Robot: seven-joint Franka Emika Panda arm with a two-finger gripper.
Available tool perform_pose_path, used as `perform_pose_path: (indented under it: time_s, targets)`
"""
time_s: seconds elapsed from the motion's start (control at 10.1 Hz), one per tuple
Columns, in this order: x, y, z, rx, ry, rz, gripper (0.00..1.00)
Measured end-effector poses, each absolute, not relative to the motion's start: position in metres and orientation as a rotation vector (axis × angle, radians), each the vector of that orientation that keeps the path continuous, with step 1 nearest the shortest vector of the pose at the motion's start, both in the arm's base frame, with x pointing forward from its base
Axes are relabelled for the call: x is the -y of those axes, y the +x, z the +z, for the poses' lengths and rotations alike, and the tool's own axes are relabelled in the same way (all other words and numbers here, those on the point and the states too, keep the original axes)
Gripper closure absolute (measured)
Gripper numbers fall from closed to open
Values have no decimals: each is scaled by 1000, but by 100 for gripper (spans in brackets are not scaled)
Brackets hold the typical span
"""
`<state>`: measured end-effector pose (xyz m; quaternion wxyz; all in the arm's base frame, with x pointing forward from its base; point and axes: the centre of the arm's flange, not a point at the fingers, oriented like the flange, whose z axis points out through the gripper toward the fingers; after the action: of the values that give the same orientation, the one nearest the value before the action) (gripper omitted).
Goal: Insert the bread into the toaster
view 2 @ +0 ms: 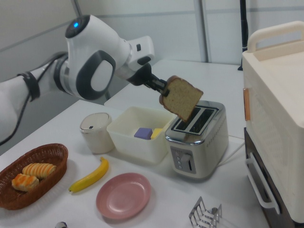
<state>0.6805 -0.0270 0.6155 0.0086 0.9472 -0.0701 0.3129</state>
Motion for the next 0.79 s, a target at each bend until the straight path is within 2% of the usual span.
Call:
perform_pose_path:
  time_s: [0.5,0.79]
  targets:
    - [2,717,552,166,2964,1003,92]
    - [-2,725,541,90,2960,967,92]
